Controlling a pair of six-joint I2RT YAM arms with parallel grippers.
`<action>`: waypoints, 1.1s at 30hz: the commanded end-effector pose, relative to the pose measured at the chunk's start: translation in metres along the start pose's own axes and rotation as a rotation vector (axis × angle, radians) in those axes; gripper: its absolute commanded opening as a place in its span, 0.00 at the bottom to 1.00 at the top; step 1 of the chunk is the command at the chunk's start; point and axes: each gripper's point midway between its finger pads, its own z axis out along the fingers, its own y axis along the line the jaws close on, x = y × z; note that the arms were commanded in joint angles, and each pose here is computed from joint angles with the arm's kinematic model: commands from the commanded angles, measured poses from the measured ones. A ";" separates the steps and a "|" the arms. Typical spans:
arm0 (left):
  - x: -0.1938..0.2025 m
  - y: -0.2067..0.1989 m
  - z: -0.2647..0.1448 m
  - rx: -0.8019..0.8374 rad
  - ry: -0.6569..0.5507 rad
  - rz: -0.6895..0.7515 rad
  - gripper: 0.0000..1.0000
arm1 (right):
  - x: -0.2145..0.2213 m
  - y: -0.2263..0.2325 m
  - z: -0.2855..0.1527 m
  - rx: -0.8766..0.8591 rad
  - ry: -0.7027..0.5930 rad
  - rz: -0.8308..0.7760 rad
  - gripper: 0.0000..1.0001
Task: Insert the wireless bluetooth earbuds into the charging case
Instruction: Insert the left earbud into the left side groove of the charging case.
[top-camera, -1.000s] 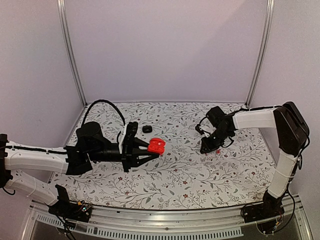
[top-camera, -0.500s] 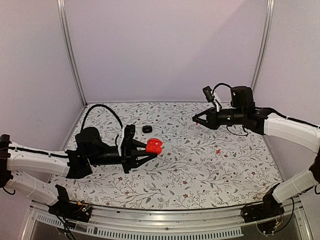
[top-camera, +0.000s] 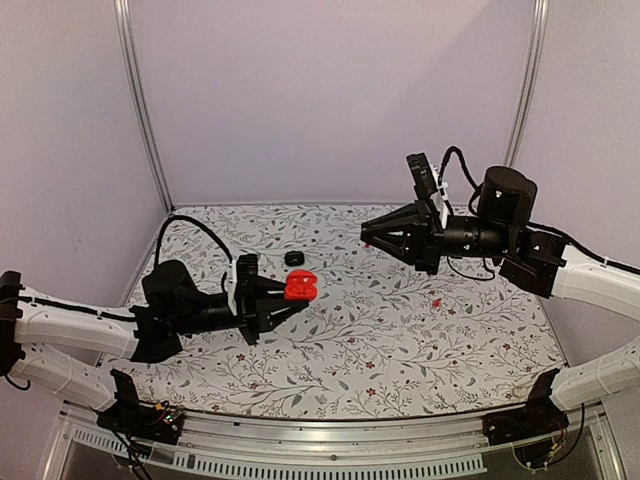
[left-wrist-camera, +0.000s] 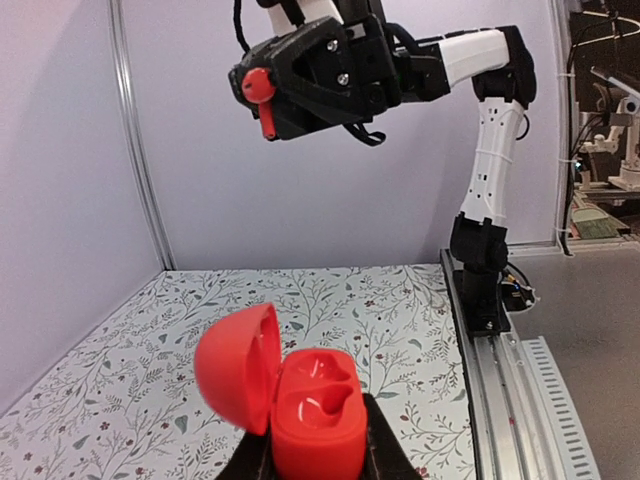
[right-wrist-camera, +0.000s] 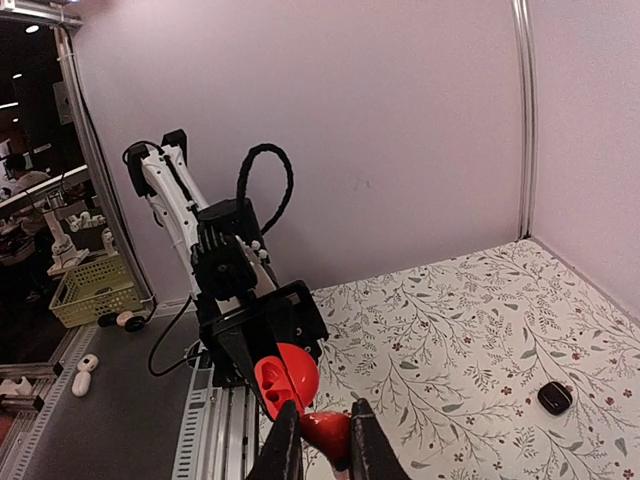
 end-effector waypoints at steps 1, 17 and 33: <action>-0.021 -0.002 -0.006 0.000 -0.079 0.101 0.00 | -0.015 0.037 0.003 -0.082 -0.050 -0.095 0.09; -0.043 -0.015 0.003 0.042 -0.140 0.104 0.00 | -0.019 0.092 0.044 -0.133 -0.065 -0.250 0.08; -0.049 0.002 0.016 -0.019 -0.129 -0.035 0.00 | -0.015 0.065 0.074 0.030 -0.062 -0.205 0.07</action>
